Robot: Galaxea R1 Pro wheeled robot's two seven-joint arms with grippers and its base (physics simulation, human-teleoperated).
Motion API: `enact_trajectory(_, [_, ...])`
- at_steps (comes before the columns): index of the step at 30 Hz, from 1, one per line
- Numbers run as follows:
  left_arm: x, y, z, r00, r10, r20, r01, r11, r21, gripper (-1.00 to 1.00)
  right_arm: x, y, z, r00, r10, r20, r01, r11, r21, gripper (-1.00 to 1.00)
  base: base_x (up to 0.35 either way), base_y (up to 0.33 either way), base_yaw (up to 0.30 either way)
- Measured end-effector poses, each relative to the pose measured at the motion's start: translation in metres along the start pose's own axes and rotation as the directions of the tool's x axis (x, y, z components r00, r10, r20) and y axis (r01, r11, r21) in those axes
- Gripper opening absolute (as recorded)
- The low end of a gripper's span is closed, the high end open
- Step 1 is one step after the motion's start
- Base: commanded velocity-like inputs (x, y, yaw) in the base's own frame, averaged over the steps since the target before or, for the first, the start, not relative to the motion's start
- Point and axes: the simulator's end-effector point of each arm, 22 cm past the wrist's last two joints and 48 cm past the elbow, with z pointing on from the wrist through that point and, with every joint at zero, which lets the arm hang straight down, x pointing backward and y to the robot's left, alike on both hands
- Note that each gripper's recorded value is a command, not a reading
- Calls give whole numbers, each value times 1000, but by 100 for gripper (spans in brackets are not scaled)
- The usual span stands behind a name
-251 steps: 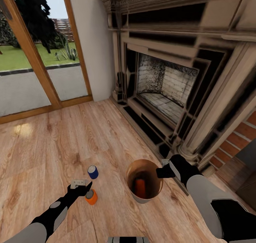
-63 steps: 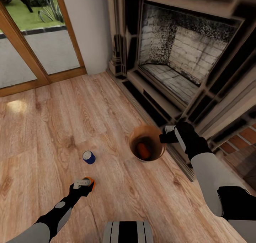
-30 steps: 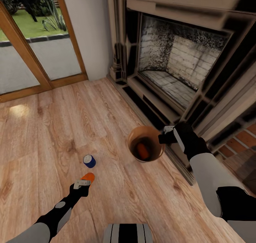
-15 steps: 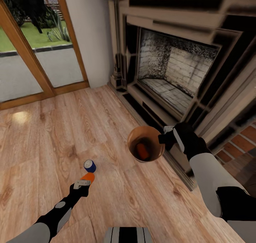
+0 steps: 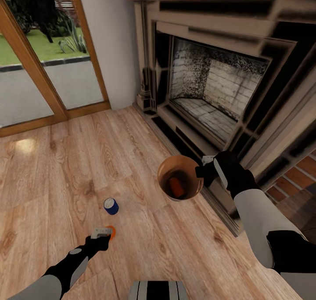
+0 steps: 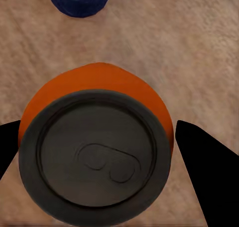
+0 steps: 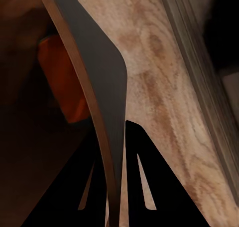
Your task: Put the three can of soda from the living room inside the tash can in the kitchen.
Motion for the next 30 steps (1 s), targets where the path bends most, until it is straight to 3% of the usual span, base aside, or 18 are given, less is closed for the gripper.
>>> enact_trajectory(7, [-3, 0, 0, 1000, 3, 13, -3, 1000, 0, -100, 0, -10, 0, 1000, -3, 0, 3, 999, 43, -100, 0, 0, 0])
enact_trajectory(30, [-11, -2, 0, 999, 6, 34, -6, 1000, 8, -100, 0, -9, 0, 1000, 5, -1, -5, 999, 38, -100, -11, 0, 0])
